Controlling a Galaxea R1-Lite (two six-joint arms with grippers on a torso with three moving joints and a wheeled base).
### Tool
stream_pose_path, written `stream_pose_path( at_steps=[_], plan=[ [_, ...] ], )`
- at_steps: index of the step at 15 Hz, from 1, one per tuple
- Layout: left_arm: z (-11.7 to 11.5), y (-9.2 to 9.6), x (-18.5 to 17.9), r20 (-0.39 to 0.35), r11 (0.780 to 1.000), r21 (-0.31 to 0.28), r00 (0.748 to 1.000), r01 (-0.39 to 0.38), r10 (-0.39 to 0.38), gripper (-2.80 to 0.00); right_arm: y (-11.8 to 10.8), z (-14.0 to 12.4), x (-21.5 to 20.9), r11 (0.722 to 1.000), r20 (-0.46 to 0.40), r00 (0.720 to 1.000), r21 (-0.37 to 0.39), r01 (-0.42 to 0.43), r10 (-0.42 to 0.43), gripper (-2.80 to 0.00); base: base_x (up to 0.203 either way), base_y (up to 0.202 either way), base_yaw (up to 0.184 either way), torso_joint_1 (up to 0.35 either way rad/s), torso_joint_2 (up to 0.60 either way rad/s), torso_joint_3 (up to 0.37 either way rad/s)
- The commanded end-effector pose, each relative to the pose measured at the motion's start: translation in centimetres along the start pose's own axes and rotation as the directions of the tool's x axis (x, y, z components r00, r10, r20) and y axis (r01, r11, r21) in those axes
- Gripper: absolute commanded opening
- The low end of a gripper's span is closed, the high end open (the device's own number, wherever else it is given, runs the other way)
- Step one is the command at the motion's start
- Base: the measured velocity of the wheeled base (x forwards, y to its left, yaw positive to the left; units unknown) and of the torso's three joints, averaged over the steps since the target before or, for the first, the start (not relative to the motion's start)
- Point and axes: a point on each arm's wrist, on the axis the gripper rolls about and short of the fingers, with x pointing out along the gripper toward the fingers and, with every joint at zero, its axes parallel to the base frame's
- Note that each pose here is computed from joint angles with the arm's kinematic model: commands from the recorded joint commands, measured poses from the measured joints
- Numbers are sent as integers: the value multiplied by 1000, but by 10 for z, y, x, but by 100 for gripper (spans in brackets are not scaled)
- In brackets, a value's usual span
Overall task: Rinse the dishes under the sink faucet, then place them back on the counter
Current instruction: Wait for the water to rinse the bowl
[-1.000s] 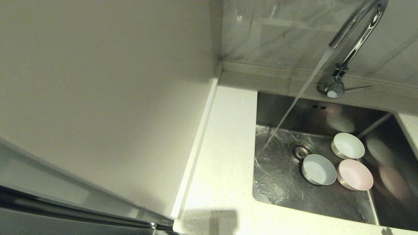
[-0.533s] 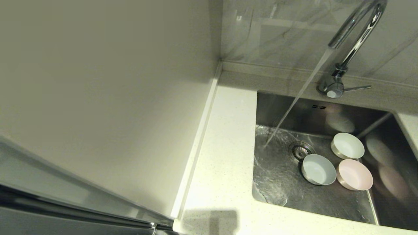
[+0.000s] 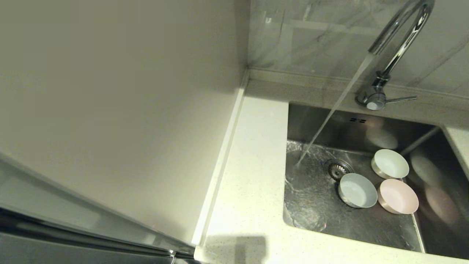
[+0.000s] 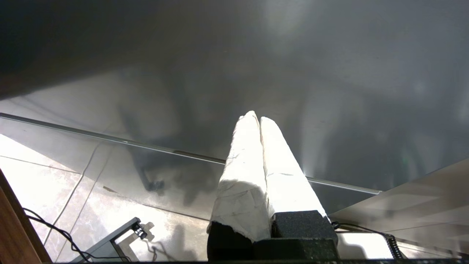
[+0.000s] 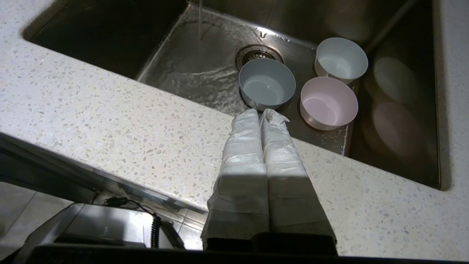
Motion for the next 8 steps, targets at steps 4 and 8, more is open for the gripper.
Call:
stream_pose_path(
  at_steps=[4, 8],
  plan=[
    [0, 0, 0, 4, 1000, -1, 1000, 0, 0, -280, 0, 0, 0, 995, -10, 1000, 95, 18, -17, -280, 0, 0, 0, 0, 0, 0],
    [0, 0, 0, 4, 1000, -1, 1000, -1, 1, -280, 0, 0, 0, 995, -9, 1000, 95, 18, -18, -280, 0, 0, 0, 0, 0, 0]
  ],
)
